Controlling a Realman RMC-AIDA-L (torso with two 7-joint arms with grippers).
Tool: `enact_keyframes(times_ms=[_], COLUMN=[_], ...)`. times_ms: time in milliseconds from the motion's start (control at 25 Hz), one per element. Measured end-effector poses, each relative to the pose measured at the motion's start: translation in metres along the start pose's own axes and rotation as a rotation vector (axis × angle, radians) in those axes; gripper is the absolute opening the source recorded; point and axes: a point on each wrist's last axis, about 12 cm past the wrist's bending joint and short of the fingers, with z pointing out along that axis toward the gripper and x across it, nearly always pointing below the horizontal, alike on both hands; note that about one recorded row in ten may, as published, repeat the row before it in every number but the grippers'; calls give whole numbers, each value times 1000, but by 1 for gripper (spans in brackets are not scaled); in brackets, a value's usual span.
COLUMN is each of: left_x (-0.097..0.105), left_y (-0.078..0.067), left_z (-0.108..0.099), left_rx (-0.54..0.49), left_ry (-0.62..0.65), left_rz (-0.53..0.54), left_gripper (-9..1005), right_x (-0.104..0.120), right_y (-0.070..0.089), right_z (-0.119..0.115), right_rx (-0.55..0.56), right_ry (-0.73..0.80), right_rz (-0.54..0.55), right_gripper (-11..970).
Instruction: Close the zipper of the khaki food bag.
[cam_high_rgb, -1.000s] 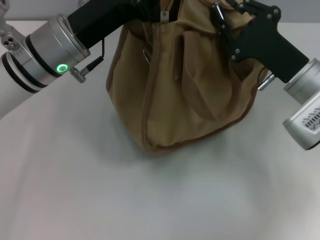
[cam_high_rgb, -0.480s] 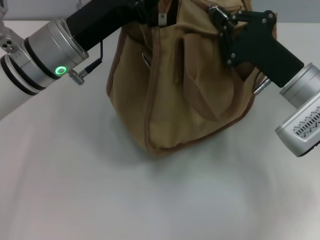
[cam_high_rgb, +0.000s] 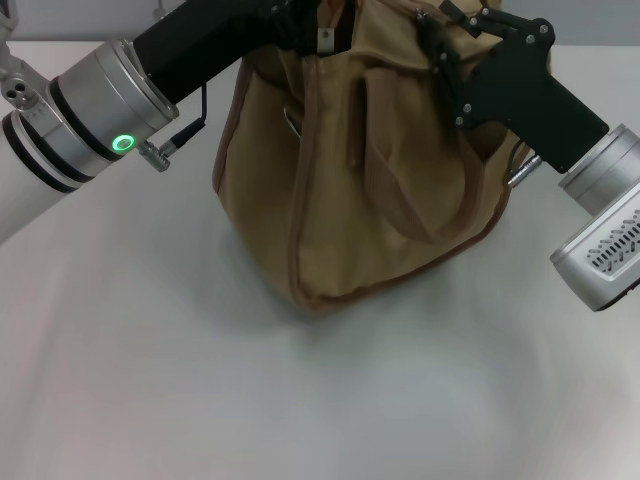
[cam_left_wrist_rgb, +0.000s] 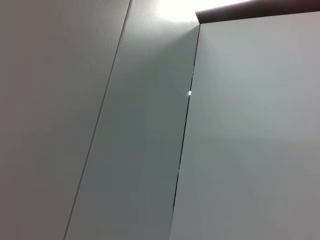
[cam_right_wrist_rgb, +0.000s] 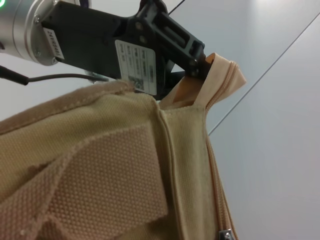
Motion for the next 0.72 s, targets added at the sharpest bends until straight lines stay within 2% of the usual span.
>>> enact_keyframes(times_ms=[320,400,720], left_x=[0,-1,-3], left_y=[0,0,0], left_z=[0,1,7], left_rx=[2,4,19], left_ry=[-2,-4,-15], left_rz=[1,1,-2], left_gripper=[60,61,63], right_x=[0,0,2], right_y=[0,-1,0], right_z=[2,3,7], right_rx=[-2,-1,-24], right_ry=[4,4,19], right_rz=[5,35,60], right_gripper=[211,216,303])
